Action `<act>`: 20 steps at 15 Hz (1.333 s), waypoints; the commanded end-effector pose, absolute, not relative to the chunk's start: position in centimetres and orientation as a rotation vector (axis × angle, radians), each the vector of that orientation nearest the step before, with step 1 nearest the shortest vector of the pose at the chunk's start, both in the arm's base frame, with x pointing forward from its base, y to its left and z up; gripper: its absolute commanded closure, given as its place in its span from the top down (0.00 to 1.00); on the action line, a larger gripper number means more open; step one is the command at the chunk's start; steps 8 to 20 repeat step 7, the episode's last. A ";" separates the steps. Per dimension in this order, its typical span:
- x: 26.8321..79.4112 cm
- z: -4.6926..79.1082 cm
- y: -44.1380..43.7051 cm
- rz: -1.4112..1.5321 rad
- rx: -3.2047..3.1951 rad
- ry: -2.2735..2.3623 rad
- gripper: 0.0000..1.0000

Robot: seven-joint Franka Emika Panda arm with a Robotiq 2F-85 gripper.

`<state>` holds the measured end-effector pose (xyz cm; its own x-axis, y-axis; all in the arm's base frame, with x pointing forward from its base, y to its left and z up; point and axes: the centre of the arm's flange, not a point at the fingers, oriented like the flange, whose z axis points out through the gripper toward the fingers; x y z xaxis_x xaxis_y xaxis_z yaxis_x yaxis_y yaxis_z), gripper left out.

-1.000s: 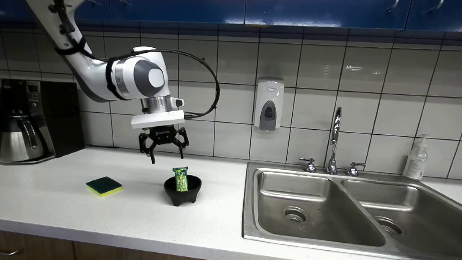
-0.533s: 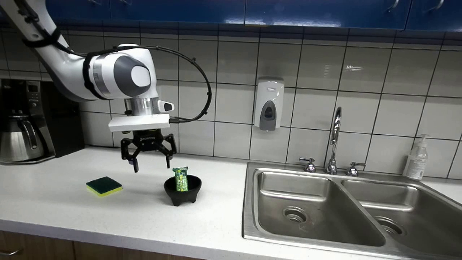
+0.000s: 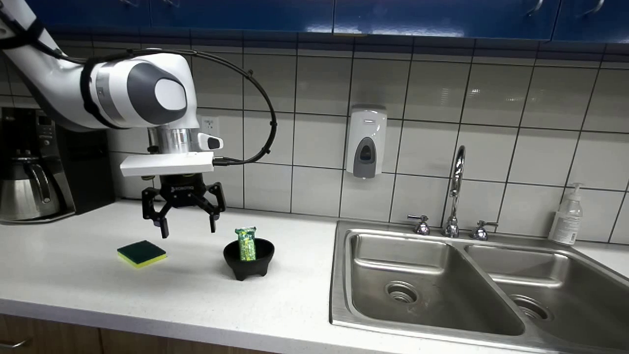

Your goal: Put the packet in the bowl

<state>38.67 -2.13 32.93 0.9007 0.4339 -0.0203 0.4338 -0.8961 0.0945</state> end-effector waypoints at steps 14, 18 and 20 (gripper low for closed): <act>38.5 33.1 -1.9 -0.006 2.966 0.689 1.00; 38.5 33.1 -1.9 -0.006 2.966 0.689 1.00; 38.5 33.1 -1.9 -0.006 2.966 0.689 1.00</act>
